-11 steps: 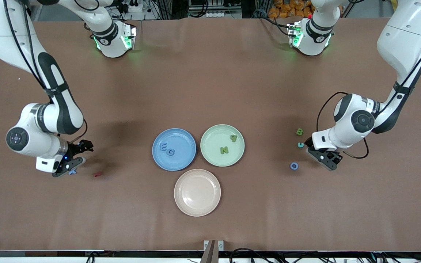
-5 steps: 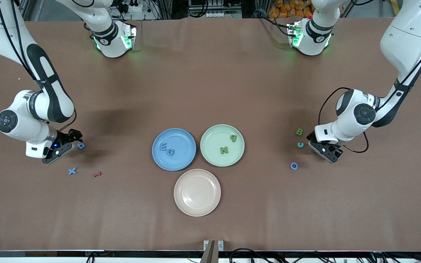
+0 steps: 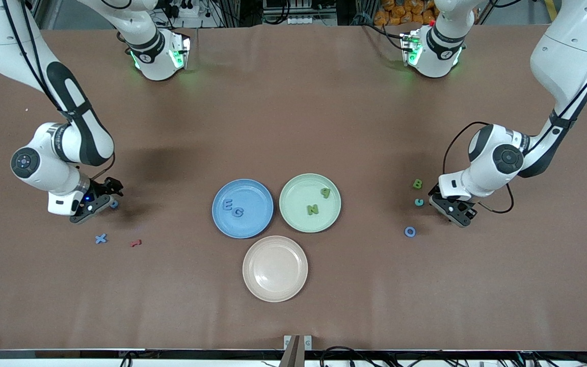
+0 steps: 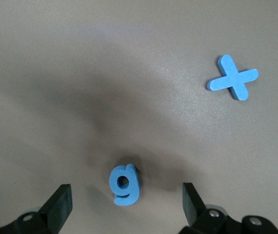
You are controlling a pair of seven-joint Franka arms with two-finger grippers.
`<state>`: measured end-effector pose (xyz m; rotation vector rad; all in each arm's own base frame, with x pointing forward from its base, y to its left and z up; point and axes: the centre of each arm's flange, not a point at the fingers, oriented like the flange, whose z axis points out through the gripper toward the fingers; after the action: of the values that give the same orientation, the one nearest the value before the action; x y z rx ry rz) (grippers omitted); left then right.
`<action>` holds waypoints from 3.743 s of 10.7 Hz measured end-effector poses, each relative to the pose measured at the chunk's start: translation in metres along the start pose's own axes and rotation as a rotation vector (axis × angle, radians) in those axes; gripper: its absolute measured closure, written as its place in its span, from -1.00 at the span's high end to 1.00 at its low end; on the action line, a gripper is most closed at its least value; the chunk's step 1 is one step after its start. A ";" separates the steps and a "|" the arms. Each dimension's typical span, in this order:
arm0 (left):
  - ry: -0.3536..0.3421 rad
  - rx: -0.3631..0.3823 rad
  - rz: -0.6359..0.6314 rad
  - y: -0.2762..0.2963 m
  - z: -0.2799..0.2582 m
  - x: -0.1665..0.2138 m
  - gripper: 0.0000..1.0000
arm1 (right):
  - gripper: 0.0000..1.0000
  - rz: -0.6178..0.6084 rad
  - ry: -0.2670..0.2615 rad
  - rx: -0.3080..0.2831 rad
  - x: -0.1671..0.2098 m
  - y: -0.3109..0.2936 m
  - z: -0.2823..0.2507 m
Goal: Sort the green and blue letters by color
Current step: 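Grasp the green u with the left gripper while the right gripper grasps the blue g, then drop the u on the green plate while the right gripper drops the g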
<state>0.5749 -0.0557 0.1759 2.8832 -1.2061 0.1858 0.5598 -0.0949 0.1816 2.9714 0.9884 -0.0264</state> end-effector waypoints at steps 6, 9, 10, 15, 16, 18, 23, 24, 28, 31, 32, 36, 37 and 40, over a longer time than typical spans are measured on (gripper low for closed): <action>0.002 0.007 -0.026 -0.013 -0.003 -0.009 -0.10 | 1.00 -0.001 0.010 -0.010 -0.002 -0.003 0.018; -0.002 0.009 -0.026 -0.014 -0.004 -0.009 -0.44 | 0.32 -0.001 0.019 -0.018 0.000 -0.001 0.013; -0.005 0.008 -0.027 -0.014 -0.004 -0.009 -0.44 | 0.04 -0.002 0.022 -0.022 0.001 0.000 0.010; -0.058 -0.048 -0.064 -0.002 -0.053 0.053 -0.44 | -0.46 -0.015 0.033 -0.028 0.014 0.000 -0.001; -0.063 -0.054 -0.095 0.010 -0.073 0.076 -0.44 | -0.46 -0.017 0.025 -0.020 0.026 -0.001 -0.009; -0.049 -0.054 -0.162 0.051 -0.091 0.118 -0.44 | -0.46 -0.003 0.000 0.003 0.067 -0.009 -0.038; -0.038 -0.093 -0.369 0.207 -0.090 0.202 -0.44 | -0.46 0.167 -0.009 0.006 0.170 -0.108 -0.081; -0.039 -0.102 -0.407 0.232 -0.087 0.213 -0.44 | -0.46 0.215 -0.016 0.010 0.187 -0.138 -0.086; -0.047 -0.057 -0.470 0.288 -0.060 0.243 -0.18 | -0.46 0.415 -0.020 0.152 0.230 -0.246 -0.095; -0.055 -0.029 -0.488 0.280 -0.058 0.246 0.64 | -0.46 0.579 -0.058 0.157 0.247 -0.323 -0.090; -0.086 -0.011 -0.505 0.267 -0.058 0.242 0.91 | -0.40 0.599 -0.067 0.154 0.251 -0.339 -0.086; -0.201 0.037 -0.421 0.180 -0.064 0.212 1.00 | 0.28 0.635 -0.074 0.145 0.251 -0.322 -0.077; -0.210 0.037 -0.400 0.154 -0.067 0.202 1.00 | 0.54 0.630 -0.070 0.145 0.250 -0.313 -0.078; -0.246 0.028 -0.357 0.105 -0.062 0.169 1.00 | 1.00 0.521 -0.041 0.152 0.233 -0.228 -0.076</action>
<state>0.6116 -0.2455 0.2529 3.1511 -0.6885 -0.1614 0.6108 0.2284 0.2524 3.2476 0.1931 -0.1624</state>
